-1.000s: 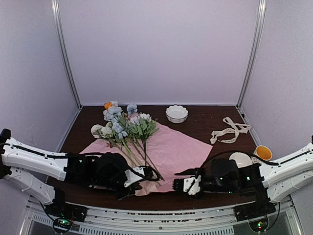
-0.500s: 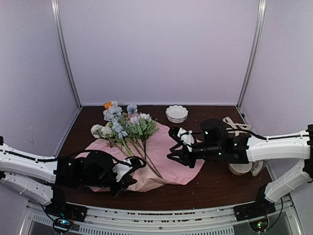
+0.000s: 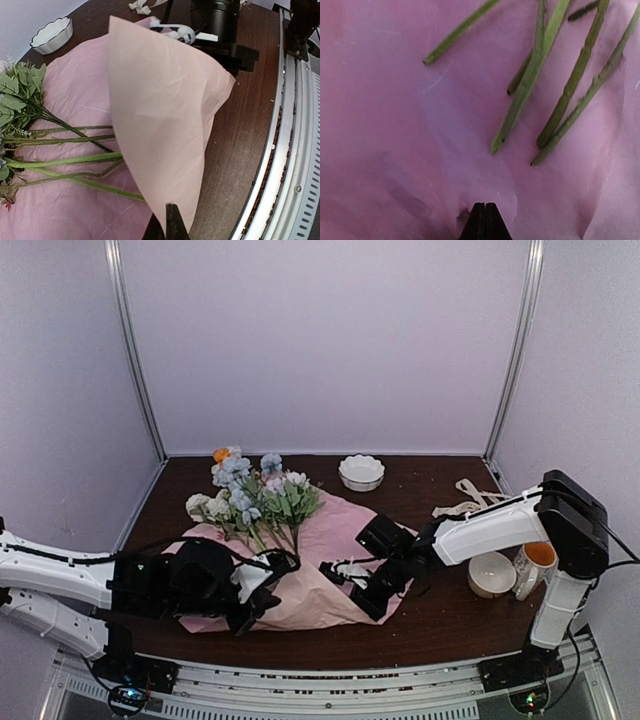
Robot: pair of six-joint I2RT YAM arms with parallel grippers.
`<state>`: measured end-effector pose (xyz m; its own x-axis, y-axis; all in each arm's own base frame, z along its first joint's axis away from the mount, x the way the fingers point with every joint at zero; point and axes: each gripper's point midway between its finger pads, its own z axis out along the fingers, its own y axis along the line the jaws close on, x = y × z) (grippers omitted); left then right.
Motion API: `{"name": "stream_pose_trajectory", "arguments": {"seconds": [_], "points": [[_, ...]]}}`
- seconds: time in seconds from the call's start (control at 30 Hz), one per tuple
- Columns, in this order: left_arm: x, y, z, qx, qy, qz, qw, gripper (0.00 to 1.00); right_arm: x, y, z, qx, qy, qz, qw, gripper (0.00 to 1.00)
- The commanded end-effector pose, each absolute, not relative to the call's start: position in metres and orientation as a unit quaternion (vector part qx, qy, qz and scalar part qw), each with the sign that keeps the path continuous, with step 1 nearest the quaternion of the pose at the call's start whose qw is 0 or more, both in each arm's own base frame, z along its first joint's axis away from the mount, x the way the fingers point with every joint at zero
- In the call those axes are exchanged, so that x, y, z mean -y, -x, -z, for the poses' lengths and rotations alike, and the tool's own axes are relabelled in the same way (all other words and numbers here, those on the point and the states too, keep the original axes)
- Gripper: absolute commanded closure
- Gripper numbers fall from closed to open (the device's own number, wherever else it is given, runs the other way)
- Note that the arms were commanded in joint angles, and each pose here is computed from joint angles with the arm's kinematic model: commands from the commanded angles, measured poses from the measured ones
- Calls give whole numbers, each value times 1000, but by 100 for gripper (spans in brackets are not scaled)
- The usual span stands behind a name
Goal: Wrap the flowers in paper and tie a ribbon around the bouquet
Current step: Fold the bottom corner of the flattened wrapping paper at the center of the board.
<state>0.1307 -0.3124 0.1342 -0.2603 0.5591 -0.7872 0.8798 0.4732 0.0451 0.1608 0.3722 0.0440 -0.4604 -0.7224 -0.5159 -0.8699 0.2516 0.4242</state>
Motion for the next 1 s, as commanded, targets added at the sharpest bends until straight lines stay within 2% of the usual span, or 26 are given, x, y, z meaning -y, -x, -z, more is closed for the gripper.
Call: {"name": "stream_pose_trajectory", "arguments": {"seconds": [0.0, 0.17, 0.33, 0.5, 0.6, 0.77, 0.9, 0.97], "points": [[305, -152, -138, -787, -436, 179, 398, 100, -344, -145, -16, -806, 494, -325, 33, 99], [293, -169, -133, -804, -411, 162, 398, 100, -322, -153, -13, -827, 453, -331, 25, 100], [295, -169, -128, -806, -409, 169, 392, 100, -314, -175, -50, -829, 432, -348, 76, 97], [296, -171, -123, -811, -402, 172, 389, 100, -336, -186, -112, -787, 448, -398, 145, 86], [292, -177, -120, -818, -391, 172, 386, 100, -357, -182, -142, -744, 462, -451, 175, 75], [283, -185, -114, -830, -375, 170, 376, 100, -372, -192, -157, -727, 470, -446, 225, 68], [286, -185, -113, -827, -379, 182, 373, 100, -380, -176, -144, -723, 493, -431, 220, 52], [285, -186, -108, -830, -379, 183, 366, 100, -379, -170, -133, -732, 487, -429, 207, 48]]}}
